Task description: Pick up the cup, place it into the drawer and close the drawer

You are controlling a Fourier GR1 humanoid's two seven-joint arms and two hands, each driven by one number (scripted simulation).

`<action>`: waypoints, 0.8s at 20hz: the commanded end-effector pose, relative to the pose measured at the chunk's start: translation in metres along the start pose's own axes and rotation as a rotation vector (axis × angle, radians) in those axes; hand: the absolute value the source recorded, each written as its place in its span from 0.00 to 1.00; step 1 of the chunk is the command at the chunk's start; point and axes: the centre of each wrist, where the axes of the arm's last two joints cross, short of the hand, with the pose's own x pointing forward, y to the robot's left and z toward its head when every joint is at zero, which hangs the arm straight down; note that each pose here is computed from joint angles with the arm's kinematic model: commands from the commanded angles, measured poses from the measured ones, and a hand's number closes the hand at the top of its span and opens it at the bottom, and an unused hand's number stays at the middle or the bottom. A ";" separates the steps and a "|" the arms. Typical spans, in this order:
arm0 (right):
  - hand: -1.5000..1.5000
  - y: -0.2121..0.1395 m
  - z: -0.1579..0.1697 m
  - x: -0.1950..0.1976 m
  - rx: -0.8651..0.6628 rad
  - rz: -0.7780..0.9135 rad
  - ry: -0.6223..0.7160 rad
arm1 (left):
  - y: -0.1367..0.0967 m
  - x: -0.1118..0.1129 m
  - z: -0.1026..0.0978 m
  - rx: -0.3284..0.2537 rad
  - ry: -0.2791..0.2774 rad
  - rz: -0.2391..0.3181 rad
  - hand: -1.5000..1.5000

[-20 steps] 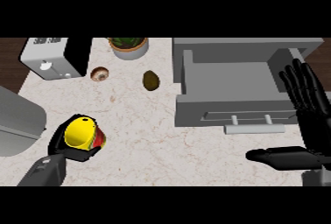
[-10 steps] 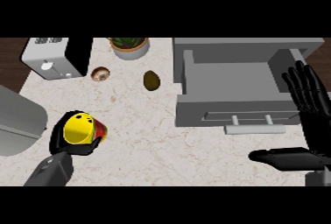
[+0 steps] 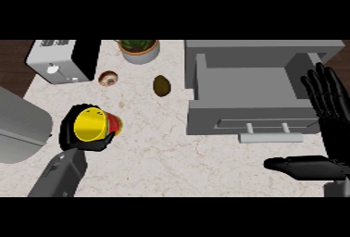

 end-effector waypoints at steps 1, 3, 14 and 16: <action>0.00 -0.003 0.020 0.004 -0.009 -0.007 0.002 | -0.020 0.003 -0.016 -0.142 -0.110 0.057 1.00; 0.00 -0.003 0.013 -0.012 -0.013 -0.002 0.018 | -0.048 0.012 -0.046 -0.164 -0.105 0.078 1.00; 0.00 0.000 0.021 0.004 -0.018 -0.002 0.018 | -0.165 0.080 -0.140 -0.324 -0.146 -0.020 1.00; 0.00 -0.013 0.005 -0.006 -0.011 -0.004 0.013 | -0.190 0.081 -0.139 -0.326 -0.175 -0.030 1.00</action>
